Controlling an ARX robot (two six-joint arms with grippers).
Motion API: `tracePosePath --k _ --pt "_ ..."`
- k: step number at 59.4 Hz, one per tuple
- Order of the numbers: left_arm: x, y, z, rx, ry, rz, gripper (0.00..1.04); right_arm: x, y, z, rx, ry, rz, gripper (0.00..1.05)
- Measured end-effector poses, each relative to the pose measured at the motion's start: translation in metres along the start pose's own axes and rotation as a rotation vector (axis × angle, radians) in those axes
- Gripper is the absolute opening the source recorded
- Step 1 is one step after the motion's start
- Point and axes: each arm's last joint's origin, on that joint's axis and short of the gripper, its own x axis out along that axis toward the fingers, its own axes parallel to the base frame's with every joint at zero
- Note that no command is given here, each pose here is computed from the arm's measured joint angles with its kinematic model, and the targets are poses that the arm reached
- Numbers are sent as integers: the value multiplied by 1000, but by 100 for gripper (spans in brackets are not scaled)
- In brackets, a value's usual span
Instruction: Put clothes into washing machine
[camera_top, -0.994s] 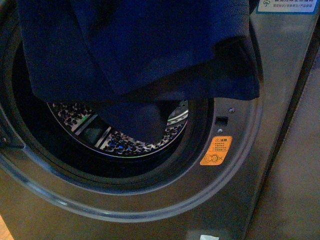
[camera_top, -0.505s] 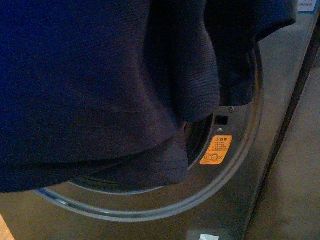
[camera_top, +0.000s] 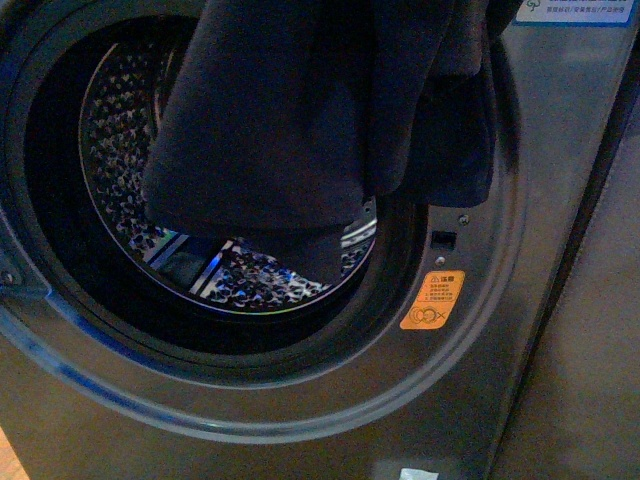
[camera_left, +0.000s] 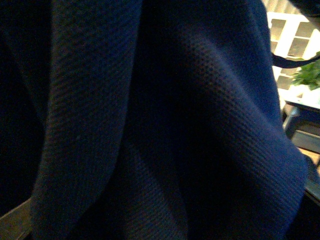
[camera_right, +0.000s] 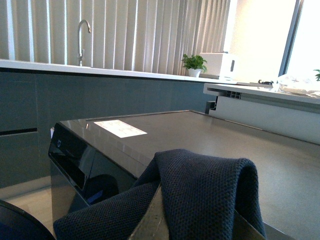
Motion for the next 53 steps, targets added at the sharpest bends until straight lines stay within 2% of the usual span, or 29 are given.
tracePosePath --k 13,30,42,53 --pt "18 -16 7 27 -56 45 98 -1 0 1 -1 -4 -1 5" --pt "36 -20 13 -92 -72 105 98 -1 0 2 -1 -5 -3 5" --pt "58 -15 6 -189 -59 286 98 -1 0 2 -2 -5 -5 5" --pt "74 -17 2 -153 -62 459 98 -1 -1 2 -3 -4 -11 5"
